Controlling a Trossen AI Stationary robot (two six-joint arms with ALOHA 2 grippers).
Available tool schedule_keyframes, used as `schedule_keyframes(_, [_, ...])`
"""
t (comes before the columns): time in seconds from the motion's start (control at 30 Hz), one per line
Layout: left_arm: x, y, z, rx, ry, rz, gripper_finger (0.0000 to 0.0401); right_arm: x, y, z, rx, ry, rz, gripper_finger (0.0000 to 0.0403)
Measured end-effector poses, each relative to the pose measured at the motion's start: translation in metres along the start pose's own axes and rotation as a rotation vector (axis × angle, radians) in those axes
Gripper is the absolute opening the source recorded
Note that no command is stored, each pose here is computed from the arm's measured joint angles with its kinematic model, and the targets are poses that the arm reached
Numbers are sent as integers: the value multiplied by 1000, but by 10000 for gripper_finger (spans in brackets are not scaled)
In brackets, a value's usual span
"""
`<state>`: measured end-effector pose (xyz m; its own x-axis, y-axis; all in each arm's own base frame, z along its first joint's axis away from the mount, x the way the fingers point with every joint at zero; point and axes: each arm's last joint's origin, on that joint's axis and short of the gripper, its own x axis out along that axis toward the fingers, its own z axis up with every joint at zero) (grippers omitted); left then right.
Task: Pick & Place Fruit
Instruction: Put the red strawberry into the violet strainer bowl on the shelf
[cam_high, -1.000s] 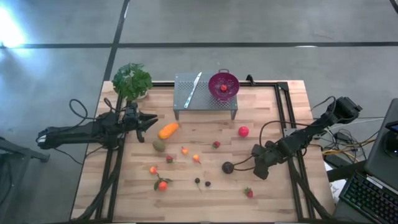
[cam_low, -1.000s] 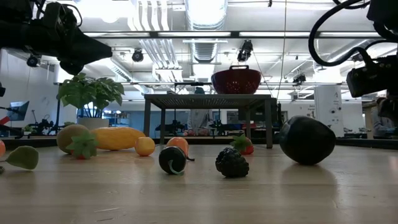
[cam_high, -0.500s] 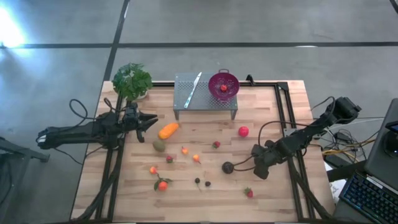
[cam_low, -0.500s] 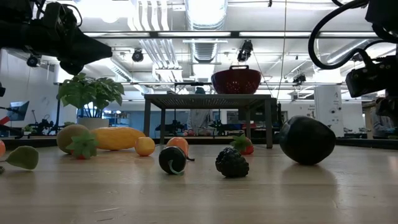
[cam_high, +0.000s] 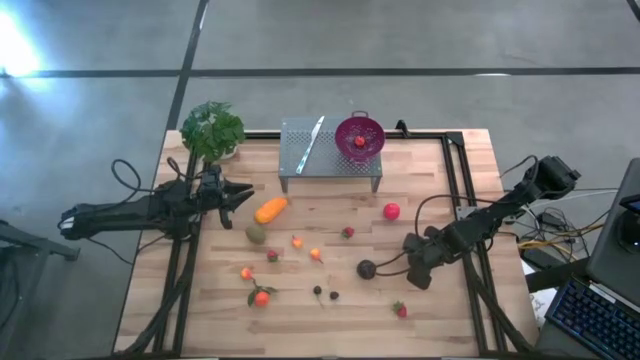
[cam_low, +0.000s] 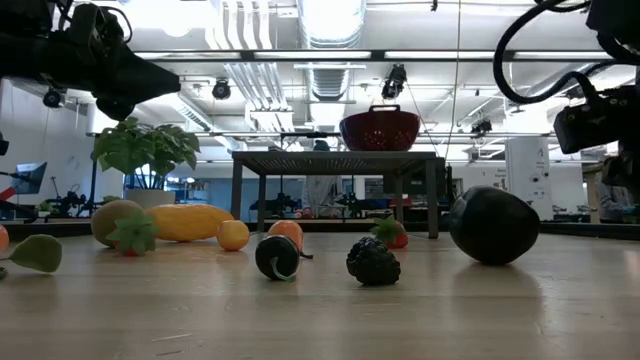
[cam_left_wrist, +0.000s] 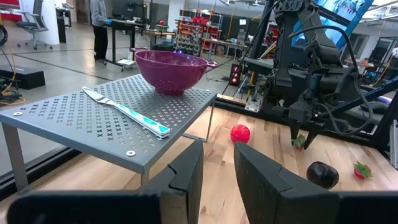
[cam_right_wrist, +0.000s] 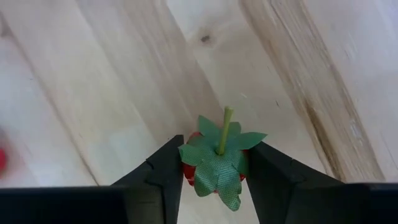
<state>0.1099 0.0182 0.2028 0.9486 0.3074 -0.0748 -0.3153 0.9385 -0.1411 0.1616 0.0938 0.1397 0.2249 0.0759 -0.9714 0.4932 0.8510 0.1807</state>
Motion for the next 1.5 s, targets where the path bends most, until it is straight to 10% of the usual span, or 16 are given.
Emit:
schedule_keyframes(0.7, [0, 0, 0, 0, 0, 0, 96, -70, 4, 88, -216, -144, 22, 149])
schedule_keyframes(1.5, [0, 0, 0, 0, 0, 0, 96, -226, -88, 235, -380, -579, -139, 149])
